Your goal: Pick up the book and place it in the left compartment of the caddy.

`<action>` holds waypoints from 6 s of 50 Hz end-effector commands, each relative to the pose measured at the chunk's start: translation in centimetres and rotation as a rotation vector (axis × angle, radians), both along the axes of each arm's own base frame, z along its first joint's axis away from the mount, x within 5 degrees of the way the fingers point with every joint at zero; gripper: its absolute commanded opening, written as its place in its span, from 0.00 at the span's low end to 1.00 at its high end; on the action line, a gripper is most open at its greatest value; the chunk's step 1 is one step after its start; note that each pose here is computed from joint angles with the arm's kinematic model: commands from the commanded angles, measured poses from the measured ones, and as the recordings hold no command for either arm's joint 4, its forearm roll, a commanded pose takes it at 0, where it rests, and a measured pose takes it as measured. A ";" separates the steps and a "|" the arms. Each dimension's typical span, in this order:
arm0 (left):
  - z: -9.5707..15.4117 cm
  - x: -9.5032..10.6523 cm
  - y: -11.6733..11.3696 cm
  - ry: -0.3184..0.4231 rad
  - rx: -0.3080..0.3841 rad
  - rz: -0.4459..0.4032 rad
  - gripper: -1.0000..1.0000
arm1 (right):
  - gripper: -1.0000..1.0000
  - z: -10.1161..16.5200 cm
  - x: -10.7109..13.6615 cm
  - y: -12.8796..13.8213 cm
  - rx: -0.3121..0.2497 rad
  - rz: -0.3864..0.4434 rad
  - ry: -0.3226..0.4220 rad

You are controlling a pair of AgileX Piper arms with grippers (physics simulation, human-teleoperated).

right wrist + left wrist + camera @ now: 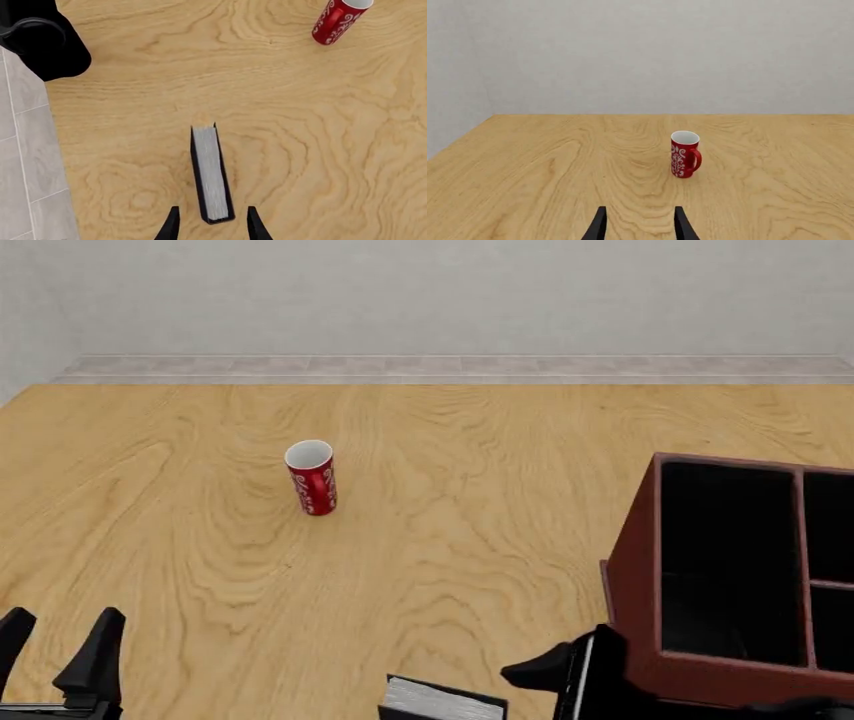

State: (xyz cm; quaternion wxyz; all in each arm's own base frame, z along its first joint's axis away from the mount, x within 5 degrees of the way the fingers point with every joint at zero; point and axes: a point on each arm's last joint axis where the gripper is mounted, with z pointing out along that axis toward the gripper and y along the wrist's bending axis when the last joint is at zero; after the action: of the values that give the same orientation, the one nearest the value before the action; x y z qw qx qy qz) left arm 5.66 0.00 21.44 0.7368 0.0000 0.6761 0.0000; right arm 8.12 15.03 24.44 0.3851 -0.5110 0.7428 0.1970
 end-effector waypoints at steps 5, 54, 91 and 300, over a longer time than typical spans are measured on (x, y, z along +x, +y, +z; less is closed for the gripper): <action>0.0 0.0 0.0 0.000 0.000 0.000 1.00 | 1.00 -1.4 0.6 0.8 -0.032 -0.004 0.012; 0.0 0.0 0.0 0.000 0.000 0.000 1.00 | 0.00 -5.0 1.6 2.4 -0.100 -0.007 0.049; 0.0 0.0 0.0 0.000 0.000 0.000 1.00 | 0.00 1.5 2.3 1.6 -0.104 0.023 -0.054; 0.0 0.0 0.0 0.000 0.000 0.000 1.00 | 0.00 15.7 -10.1 -15.0 0.435 -1.141 -0.310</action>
State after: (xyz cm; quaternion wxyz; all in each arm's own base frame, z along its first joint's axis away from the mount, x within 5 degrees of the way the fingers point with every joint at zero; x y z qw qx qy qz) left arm 5.66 0.00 21.44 0.7368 0.0000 0.6761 0.0000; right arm -2.07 -0.10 40.21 0.6192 0.0039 0.7846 0.0311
